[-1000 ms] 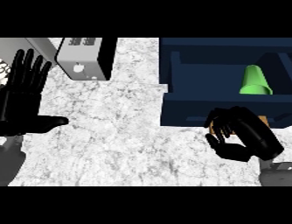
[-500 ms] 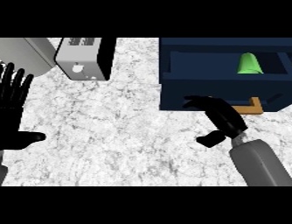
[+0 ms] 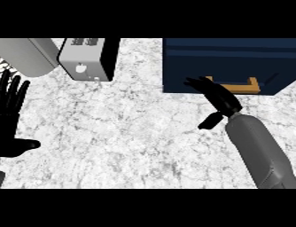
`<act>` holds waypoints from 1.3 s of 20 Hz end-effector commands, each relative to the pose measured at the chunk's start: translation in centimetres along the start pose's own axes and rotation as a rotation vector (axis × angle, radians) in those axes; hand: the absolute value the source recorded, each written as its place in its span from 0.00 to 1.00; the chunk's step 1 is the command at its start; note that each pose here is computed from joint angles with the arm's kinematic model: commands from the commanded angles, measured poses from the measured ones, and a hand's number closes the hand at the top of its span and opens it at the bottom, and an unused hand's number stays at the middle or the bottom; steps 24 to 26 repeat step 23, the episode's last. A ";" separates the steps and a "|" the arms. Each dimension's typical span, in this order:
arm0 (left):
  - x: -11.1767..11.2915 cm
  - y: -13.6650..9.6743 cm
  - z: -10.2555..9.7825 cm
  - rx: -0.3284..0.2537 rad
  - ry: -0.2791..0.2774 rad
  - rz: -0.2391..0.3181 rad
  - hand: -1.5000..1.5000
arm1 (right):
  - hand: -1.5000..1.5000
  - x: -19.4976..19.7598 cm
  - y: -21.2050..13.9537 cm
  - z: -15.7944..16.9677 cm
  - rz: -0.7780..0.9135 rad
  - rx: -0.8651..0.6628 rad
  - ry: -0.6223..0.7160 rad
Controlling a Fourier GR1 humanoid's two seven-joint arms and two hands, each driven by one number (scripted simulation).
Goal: Pick up the cup, place it into the drawer and close the drawer
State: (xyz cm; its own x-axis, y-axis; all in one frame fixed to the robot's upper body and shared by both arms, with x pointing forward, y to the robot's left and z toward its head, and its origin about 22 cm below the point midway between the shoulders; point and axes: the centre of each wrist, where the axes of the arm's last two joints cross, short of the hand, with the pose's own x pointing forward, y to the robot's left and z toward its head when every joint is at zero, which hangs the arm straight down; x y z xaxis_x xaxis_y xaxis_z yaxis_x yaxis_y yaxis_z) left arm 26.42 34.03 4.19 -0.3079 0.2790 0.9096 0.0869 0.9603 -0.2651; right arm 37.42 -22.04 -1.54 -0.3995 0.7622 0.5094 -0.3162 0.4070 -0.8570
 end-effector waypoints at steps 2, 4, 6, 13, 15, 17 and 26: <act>0.0 0.1 -0.3 -0.007 0.002 0.022 0.00 | 0.00 -1.7 -0.9 -1.5 -0.066 0.031 0.034; -0.3 -0.2 0.5 -0.030 0.002 0.034 0.00 | 0.00 -2.3 -3.6 -1.9 -0.071 0.005 0.044; 1.2 0.1 -2.1 -0.033 0.000 0.031 0.00 | 0.00 -3.4 -5.9 -1.3 -0.059 0.037 0.067; -0.2 0.1 -0.8 -0.042 -0.008 0.035 0.00 | 0.00 -4.5 -8.9 -1.0 -0.053 0.020 0.088; 0.4 0.5 -1.3 -0.066 -0.010 0.013 0.00 | 0.00 -5.0 -8.5 -0.5 -0.056 0.012 0.092; -0.8 -0.2 0.2 -0.057 0.008 0.018 0.00 | 0.00 -5.6 -8.0 0.2 -0.069 0.011 0.100; -1.3 -0.6 0.3 -0.080 0.009 0.015 0.00 | 0.00 -3.7 -10.0 -1.9 -0.074 -0.006 0.099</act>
